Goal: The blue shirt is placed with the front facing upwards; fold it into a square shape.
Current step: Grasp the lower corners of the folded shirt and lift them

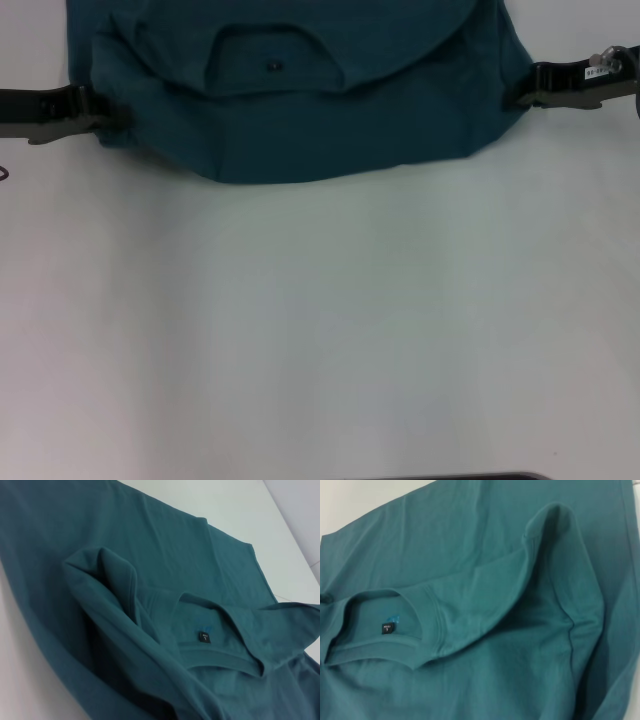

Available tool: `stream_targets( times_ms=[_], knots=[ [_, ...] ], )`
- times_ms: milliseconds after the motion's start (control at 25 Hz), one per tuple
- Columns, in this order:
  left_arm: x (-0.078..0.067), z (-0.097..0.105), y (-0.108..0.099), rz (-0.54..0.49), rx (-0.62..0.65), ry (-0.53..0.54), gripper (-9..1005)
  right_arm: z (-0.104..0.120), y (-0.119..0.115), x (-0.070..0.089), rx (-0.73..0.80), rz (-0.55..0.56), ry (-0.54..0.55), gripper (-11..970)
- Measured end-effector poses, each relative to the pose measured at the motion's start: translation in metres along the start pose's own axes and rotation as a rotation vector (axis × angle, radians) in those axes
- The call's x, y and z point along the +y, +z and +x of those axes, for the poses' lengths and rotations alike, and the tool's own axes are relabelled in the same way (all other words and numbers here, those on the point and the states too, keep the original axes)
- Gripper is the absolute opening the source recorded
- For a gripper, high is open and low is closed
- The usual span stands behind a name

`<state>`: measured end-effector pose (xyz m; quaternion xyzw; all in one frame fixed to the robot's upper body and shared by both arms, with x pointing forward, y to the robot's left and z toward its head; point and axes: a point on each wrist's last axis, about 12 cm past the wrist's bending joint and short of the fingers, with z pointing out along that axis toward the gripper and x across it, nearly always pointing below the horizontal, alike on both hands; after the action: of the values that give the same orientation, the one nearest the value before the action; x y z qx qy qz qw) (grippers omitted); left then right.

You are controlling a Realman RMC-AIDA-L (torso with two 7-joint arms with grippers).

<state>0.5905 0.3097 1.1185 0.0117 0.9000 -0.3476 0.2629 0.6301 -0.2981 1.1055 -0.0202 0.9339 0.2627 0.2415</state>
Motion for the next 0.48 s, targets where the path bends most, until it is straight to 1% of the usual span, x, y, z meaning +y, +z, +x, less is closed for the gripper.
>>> stream_targets(
  times_ms=[200,360,480],
  knots=[
    [0.000,0.000,0.000,0.001,0.003,0.002,32,-0.001,-0.003,0.000,0.015,-0.004,-0.006,151],
    [-0.001,0.000,-0.002,0.009,0.020,0.005,32,-0.002,-0.012,-0.002,0.052,-0.011,-0.014,11],
    [-0.001,0.001,-0.009,0.029,0.059,0.019,31,-0.003,-0.023,-0.004,0.088,-0.024,-0.027,12]
  ],
)
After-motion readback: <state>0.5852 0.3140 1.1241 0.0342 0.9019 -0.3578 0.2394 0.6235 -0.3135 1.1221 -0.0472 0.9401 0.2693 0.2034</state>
